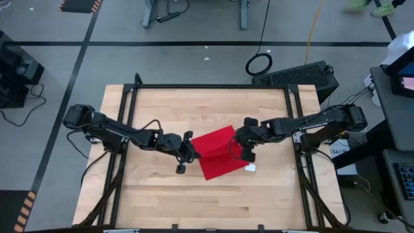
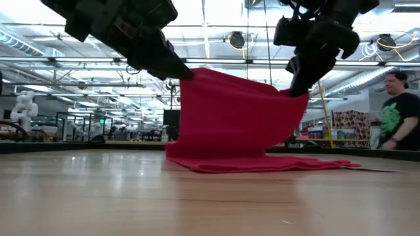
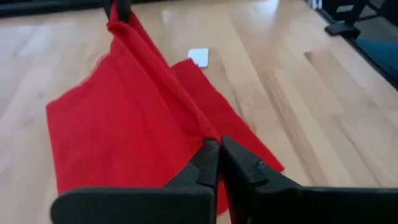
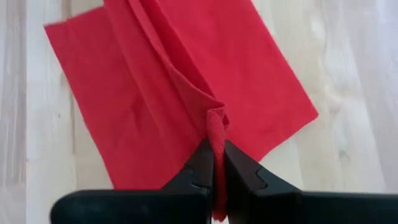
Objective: Roll napkin
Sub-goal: Fold the red napkin
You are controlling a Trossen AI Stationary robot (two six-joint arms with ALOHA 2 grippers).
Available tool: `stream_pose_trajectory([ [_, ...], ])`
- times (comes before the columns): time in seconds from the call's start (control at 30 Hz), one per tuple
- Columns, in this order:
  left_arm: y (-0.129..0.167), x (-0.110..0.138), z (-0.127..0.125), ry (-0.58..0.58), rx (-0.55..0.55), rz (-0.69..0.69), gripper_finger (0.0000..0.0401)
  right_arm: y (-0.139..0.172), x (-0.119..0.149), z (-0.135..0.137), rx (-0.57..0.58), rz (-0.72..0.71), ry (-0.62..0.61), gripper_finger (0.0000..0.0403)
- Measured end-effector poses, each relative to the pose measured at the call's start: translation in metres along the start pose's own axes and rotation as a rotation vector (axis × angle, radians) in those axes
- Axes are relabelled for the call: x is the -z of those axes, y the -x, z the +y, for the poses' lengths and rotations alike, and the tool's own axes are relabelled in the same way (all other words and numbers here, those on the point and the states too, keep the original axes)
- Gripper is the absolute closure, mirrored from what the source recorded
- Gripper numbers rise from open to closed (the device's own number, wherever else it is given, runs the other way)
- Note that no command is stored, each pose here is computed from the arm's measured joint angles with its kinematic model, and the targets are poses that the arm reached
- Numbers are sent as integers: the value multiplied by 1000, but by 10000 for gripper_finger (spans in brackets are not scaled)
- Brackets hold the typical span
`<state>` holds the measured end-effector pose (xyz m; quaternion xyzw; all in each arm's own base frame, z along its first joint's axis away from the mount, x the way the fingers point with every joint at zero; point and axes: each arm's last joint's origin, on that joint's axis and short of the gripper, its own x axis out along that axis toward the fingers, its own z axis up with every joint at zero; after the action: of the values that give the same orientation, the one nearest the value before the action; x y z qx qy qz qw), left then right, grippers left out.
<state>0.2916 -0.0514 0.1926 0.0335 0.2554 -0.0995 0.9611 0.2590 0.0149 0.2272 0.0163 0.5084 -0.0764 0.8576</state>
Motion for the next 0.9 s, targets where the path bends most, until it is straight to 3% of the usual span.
stream_pose_trajectory([
  [0.4, -24, 13, -7, 39, 42, 12, 385, 0, 4, 2, -92, 57, 0, 394],
  [0.9, -2, -6, -7, 13, 55, -73, 386, 1, 5, 11, -135, 56, -31, 394],
])
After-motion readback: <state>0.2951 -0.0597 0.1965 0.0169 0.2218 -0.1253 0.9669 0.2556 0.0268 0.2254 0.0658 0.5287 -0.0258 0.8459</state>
